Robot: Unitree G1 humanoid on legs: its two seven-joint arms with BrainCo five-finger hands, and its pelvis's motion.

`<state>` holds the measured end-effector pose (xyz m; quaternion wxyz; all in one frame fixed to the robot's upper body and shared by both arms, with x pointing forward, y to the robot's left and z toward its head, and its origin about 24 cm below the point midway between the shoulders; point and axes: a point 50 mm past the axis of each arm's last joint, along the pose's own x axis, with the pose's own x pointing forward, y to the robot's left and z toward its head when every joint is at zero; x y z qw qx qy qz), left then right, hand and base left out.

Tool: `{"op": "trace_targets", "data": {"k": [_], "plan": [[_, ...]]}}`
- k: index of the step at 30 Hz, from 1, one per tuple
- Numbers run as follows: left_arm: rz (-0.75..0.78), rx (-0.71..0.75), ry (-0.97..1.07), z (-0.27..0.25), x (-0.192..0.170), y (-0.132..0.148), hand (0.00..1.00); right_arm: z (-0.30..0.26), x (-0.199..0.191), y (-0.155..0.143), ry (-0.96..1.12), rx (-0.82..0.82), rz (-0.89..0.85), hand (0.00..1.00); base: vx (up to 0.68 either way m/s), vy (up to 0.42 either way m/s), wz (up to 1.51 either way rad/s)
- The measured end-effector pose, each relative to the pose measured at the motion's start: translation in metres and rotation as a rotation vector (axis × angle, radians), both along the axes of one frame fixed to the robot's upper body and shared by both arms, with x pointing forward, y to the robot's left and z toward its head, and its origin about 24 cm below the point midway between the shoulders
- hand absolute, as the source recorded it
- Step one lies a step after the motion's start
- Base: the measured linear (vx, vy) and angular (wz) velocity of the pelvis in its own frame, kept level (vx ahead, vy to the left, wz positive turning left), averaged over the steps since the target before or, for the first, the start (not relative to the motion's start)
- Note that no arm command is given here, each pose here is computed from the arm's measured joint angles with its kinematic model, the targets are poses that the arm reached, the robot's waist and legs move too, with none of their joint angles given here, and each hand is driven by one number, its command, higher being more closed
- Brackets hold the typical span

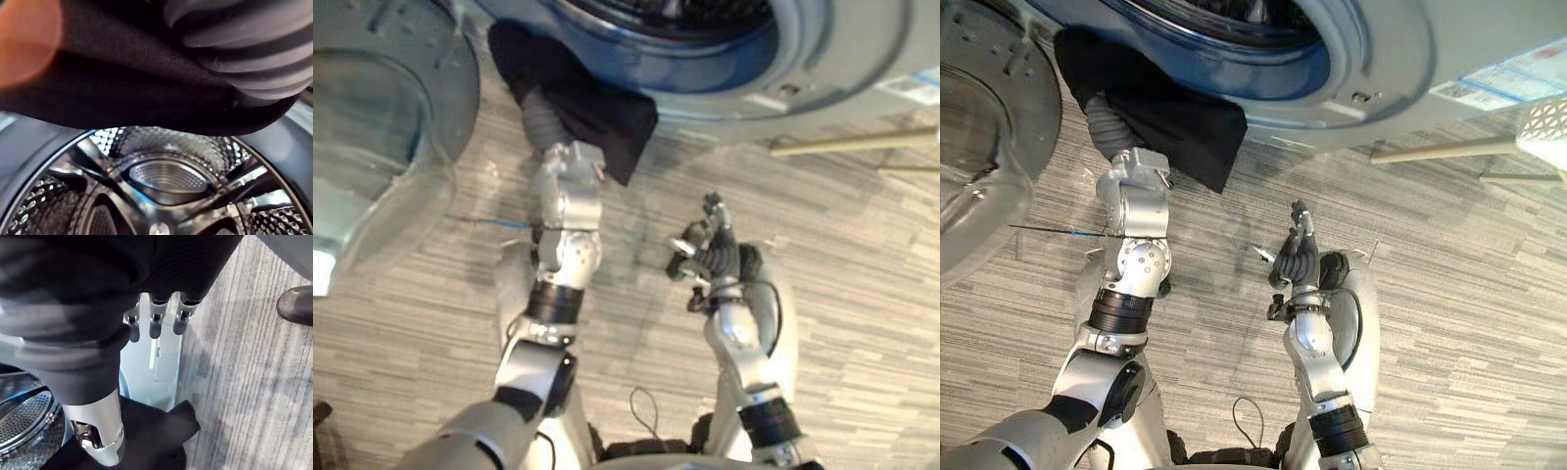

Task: Pick up the laundry basket with both hands and put the clothes into the washing machine.

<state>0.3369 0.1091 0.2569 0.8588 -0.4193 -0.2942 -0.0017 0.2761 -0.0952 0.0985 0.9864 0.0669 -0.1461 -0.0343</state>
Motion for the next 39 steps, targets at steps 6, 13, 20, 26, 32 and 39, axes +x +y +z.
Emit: {"op": "trace_targets", "data": {"k": [6, 13, 20, 26, 32, 39], "plan": [[0.016, -0.012, -0.084, 0.032, -0.003, -0.002, 1.00, 0.019, -0.002, 0.003, -0.077, 0.020, -0.022, 0.00, 0.03, 0.008, -0.09], [-0.047, -0.028, -0.378, 0.135, -0.030, -0.008, 1.00, 0.031, -0.007, 0.006, -0.149, 0.004, 0.006, 0.00, 0.02, 0.011, -0.04], [-0.129, 0.019, -0.665, 0.215, -0.084, -0.034, 1.00, 0.047, -0.014, 0.010, -0.220, 0.032, 0.026, 0.00, 0.04, 0.025, -0.10], [-0.148, 0.010, -0.903, 0.254, -0.134, -0.038, 1.00, 0.056, -0.025, 0.007, -0.268, 0.058, 0.026, 0.00, 0.05, 0.022, -0.10], [-0.140, 0.025, -0.950, 0.256, -0.147, -0.043, 1.00, 0.066, -0.035, 0.001, -0.316, 0.100, 0.015, 0.00, 0.04, 0.021, -0.01], [0.064, 0.169, -1.012, 0.261, -0.160, -0.061, 1.00, 0.070, -0.043, -0.003, -0.343, 0.150, 0.015, 0.00, 0.02, 0.018, -0.05]]}}
